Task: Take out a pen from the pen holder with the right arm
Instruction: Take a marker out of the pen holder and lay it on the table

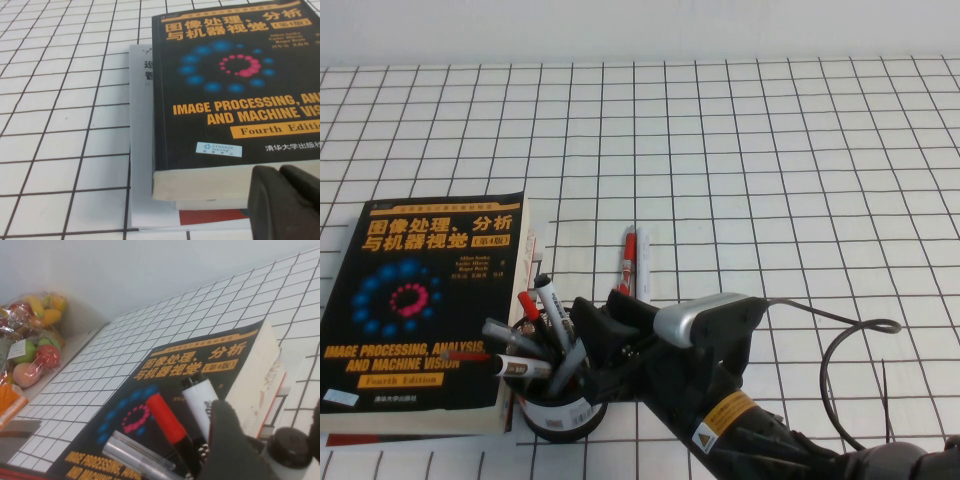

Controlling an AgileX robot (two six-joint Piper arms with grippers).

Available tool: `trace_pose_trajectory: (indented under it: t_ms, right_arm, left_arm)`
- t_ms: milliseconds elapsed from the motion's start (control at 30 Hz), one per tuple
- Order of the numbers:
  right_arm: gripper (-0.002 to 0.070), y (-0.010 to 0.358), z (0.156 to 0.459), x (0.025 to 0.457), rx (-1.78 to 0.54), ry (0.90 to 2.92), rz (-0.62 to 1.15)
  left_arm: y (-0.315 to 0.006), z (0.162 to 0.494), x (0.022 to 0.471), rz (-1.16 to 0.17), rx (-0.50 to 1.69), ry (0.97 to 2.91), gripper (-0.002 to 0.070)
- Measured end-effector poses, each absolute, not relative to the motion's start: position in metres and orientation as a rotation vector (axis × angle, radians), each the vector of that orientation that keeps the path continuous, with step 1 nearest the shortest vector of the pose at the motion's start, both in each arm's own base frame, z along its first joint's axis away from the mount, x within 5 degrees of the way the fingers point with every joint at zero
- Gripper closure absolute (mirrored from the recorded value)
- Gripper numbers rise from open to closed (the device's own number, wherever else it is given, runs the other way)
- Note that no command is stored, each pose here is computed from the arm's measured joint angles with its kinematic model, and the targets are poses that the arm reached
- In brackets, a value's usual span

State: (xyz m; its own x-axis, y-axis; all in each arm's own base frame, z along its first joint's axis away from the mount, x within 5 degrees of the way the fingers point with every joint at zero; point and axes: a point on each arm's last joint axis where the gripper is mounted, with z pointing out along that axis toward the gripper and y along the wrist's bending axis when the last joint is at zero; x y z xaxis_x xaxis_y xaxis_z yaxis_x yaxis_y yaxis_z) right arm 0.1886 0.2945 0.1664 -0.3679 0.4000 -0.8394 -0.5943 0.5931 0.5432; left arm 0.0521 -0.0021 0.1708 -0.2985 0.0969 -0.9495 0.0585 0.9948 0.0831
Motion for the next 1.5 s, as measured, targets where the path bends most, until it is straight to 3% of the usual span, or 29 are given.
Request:
trace_pose_trajectory:
  t_ms: [200,633,1067,1500]
  right_arm:
    - [0.0380,0.295,0.165,0.189,-0.166,1.649,1.049]
    - [0.0552,0.295,0.165,0.188,-0.180,1.649,1.054]
    - [0.0554,0.295,0.173,0.186,-0.192,1.647,1.064]
    - [0.0554,0.278,0.238,0.175,-0.321,1.598,0.977]
  left_arm:
    - [-0.002,0.171,0.052,0.038,0.112,1.875,0.0679]
    - [-0.002,0.171,0.052,0.038,0.112,1.875,0.0679]
    - [-0.002,0.171,0.052,0.038,0.112,1.875,0.0679]
    - [-0.002,0.171,0.052,0.038,0.112,1.875,0.0679]
